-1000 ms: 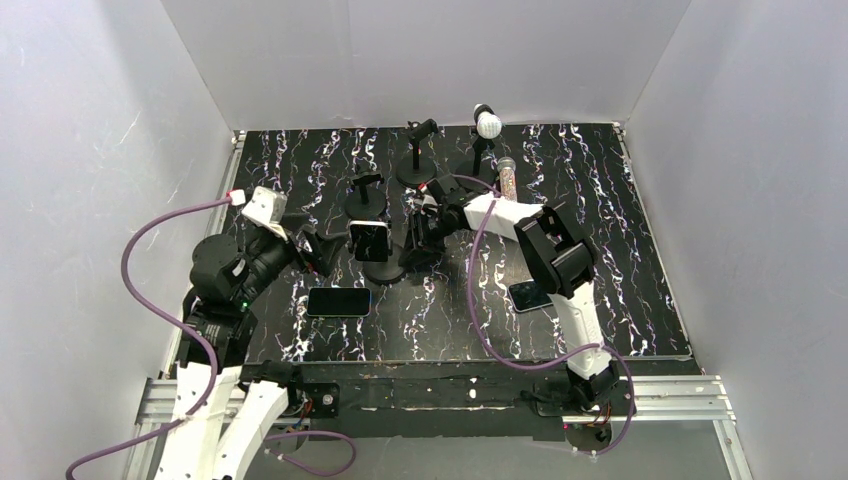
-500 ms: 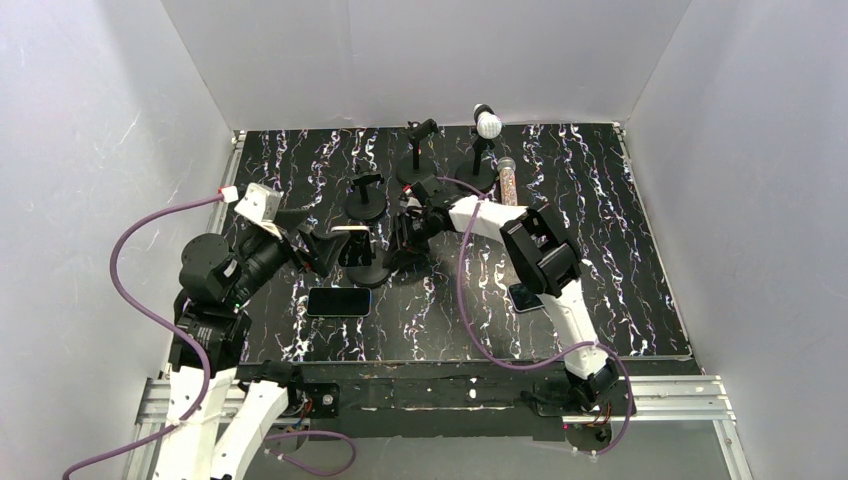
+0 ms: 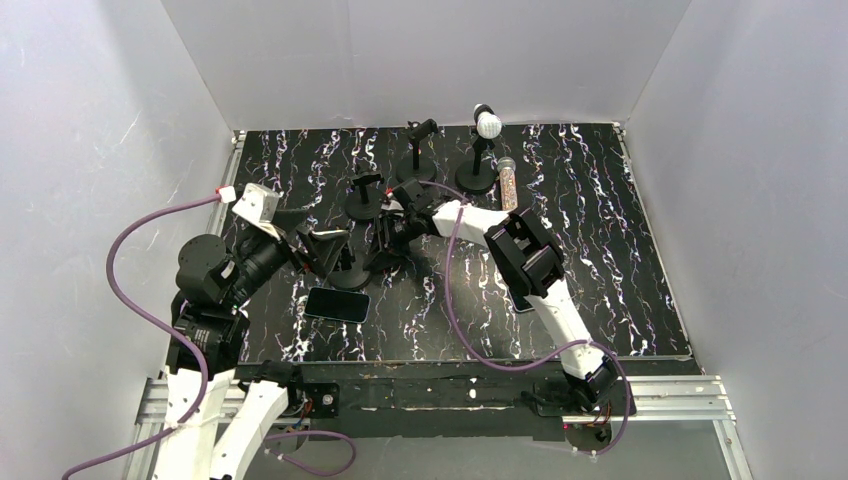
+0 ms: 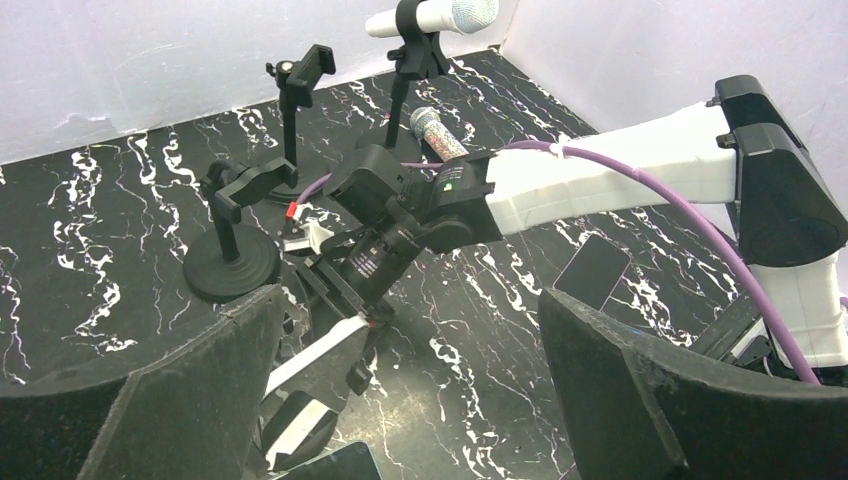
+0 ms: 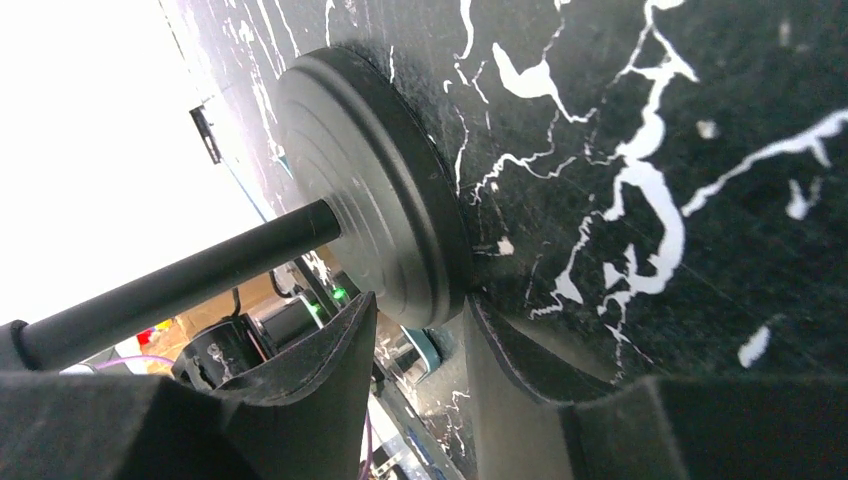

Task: Place the phone on the phone stand
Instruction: Move the phone stand with the phone to the center of the board.

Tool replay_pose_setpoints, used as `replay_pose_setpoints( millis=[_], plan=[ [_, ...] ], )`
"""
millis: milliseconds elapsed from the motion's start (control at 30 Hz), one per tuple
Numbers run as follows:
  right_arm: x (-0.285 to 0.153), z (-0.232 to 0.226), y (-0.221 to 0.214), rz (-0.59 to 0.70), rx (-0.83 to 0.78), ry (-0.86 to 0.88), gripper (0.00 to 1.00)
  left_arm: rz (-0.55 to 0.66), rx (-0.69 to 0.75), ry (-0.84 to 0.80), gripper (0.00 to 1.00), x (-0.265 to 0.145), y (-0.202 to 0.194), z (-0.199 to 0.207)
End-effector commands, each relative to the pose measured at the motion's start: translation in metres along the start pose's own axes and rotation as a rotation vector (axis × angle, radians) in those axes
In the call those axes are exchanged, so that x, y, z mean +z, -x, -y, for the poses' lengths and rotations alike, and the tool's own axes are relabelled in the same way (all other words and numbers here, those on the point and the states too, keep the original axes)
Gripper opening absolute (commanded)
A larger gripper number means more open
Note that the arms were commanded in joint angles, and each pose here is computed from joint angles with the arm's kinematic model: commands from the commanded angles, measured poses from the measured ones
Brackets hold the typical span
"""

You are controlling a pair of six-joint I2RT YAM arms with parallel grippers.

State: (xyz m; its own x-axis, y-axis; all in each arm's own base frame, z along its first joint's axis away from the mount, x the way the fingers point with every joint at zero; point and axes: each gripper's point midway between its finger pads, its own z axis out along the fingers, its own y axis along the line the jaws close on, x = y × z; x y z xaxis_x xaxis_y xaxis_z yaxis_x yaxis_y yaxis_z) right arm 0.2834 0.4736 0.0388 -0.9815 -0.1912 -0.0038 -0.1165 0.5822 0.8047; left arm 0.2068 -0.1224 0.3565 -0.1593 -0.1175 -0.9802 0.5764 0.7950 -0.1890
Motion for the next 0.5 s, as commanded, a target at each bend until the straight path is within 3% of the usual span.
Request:
replay_pose_setpoints(
  millis=[0,467],
  plan=[
    [0.016,-0.021,-0.006,-0.034,-0.017,0.062,0.45,0.02,0.006,-0.007,0.99,-0.007,0.011,0.006],
    [0.05,-0.052,-0.009,-0.06,-0.016,0.123,0.45,0.022,0.004,-0.001,0.99,-0.009,0.011,0.006]
  ],
)
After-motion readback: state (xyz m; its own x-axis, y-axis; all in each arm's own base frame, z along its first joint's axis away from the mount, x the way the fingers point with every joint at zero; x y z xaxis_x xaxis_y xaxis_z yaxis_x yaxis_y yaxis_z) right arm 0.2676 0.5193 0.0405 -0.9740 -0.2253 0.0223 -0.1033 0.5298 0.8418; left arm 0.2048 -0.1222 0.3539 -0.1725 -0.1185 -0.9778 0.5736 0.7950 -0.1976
